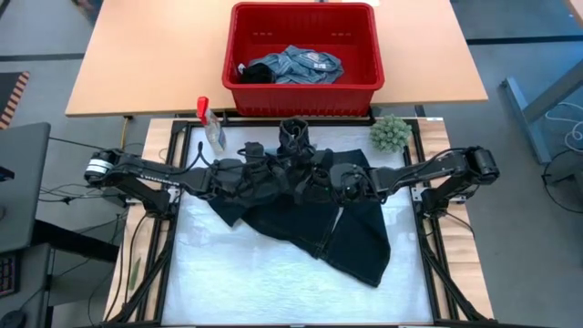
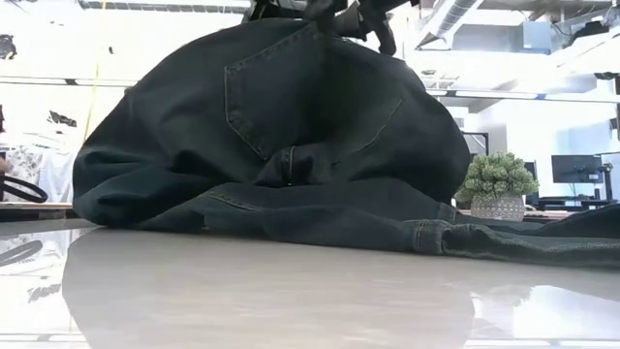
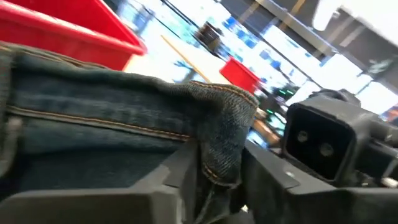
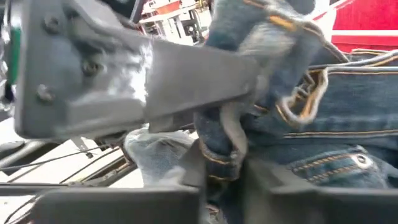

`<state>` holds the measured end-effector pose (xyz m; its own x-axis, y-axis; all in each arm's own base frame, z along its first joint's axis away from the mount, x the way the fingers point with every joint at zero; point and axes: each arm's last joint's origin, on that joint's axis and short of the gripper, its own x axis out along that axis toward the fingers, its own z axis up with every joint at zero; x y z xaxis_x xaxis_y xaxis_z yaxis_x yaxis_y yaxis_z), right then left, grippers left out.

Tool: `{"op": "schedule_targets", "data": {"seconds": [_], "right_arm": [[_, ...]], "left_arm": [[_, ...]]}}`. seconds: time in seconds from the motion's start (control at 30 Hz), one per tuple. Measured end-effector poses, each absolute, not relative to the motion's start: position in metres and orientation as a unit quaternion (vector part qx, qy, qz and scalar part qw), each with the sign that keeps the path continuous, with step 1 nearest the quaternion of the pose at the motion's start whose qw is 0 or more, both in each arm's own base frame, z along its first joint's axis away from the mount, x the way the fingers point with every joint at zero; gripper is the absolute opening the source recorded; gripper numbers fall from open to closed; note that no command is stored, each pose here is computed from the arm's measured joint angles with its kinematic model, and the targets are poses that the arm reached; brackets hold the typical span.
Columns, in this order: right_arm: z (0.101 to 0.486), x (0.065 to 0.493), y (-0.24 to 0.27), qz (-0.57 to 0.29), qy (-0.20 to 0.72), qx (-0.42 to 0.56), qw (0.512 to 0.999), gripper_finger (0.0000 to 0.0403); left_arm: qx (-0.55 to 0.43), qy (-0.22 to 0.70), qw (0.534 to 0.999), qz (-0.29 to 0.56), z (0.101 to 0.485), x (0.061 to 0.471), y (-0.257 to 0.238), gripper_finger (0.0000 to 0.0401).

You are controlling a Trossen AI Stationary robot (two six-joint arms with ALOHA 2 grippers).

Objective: Fold Laundry from Bin
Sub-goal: Fold the black pants from the red laundry bin

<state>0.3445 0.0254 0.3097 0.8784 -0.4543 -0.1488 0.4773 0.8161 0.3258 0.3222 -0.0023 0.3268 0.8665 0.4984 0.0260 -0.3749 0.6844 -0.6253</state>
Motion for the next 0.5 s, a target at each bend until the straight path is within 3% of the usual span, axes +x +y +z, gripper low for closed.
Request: {"op": "schedule_targets", "data": {"seconds": [0.07,0.37,0.5], "right_arm": [[0.31,0.343,0.025,-0.247,0.037,0.176,0.952,0.0055],[0.34,0.301,0.023,-0.231,0.083,0.118,0.962,0.0056],[0.377,0.27,0.026,-0.11,0.052,0.009,0.993,0.0056]], "left_arm": [[-0.331,-0.088,0.916,0.208,0.327,0.323,0.002,0.0118],[-0.343,-0.041,0.934,0.09,0.36,0.281,0.028,0.0203],[-0.321,-0.086,0.94,0.077,0.389,0.245,0.031,0.0209]]}}
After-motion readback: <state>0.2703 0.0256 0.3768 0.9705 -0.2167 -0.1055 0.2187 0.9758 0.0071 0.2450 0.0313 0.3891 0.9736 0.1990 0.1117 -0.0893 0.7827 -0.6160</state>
